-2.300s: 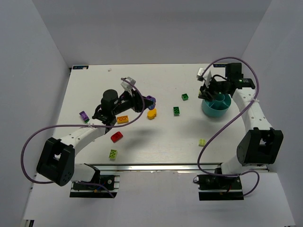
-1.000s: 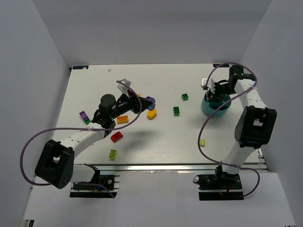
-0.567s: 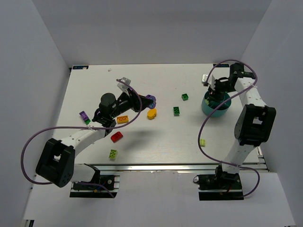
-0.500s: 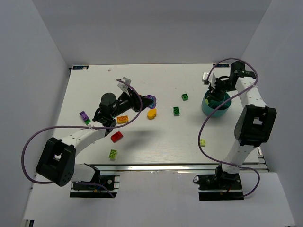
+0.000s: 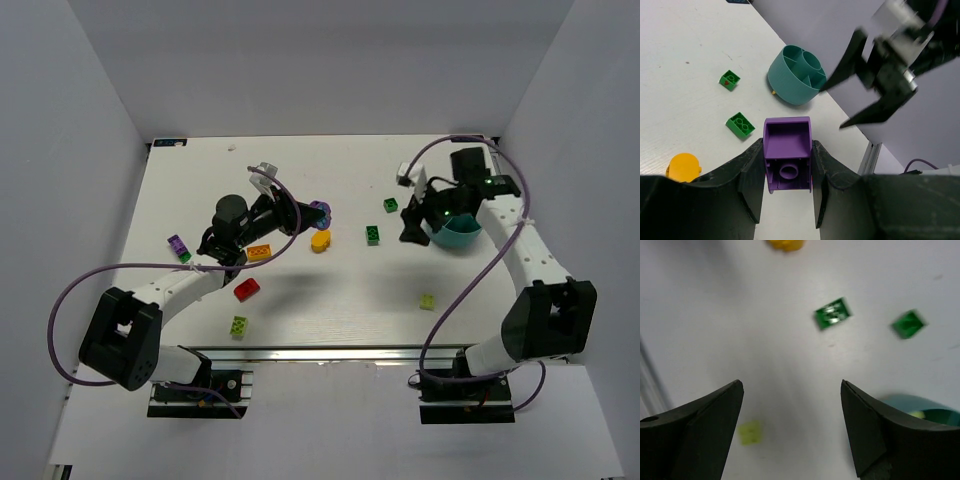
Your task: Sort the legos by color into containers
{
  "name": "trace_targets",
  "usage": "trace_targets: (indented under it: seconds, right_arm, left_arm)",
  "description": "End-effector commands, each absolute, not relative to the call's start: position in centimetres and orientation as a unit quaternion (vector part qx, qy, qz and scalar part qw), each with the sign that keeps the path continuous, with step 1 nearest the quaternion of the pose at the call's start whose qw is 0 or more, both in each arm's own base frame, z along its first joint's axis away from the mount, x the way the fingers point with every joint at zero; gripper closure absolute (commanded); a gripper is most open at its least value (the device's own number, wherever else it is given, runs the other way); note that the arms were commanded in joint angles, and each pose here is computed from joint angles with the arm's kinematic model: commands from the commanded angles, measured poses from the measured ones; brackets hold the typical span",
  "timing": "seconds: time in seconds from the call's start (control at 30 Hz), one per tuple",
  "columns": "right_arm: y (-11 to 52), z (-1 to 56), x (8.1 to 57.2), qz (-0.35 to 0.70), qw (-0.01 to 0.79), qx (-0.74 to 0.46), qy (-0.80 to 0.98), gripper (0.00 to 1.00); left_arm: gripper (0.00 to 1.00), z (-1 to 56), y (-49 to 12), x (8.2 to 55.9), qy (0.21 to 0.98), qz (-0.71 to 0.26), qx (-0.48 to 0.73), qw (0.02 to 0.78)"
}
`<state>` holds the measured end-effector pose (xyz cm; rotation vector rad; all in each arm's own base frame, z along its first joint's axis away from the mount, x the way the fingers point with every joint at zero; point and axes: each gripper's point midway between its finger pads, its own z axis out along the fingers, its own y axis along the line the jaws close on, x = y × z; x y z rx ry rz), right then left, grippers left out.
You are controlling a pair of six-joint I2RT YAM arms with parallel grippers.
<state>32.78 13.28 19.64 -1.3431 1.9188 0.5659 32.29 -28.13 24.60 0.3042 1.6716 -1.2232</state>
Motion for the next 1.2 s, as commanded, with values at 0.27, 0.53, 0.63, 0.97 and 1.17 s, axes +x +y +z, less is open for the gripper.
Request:
trace_targets:
  seconds: [0.27,0.53,0.63,0.97,1.17]
  right_arm:
    - [12.1,12.6,23.1,0.156,0.227,-0.549,0.789,0.11]
    - [10.4,8.5,21.4,0.12,0.22,-0.684,0.685,0.11]
    - [9.8,7.0,21.6,0.108,0.205,-0.669,0.706,0.14]
    - [8.7,5.0,22.6,0.085,0.162,-0.626,0.758,0.2]
    - [8.5,4.0,21.6,0.094,0.13,-0.635,0.755,0.22]
  left_arm:
    - [1.0,25.1,-27.4,31.7,0.687,-0.502,0.121,0.511]
    - [1.0,24.7,-26.2,31.2,0.701,-0.479,0.107,0.517]
    - [1.0,24.3,-25.6,30.7,0.705,-0.471,0.097,0.521]
    - [1.0,23.9,-25.1,30.3,0.71,-0.463,0.094,0.522]
    - [1.0,23.8,-25.3,30.6,0.712,-0.461,0.099,0.52]
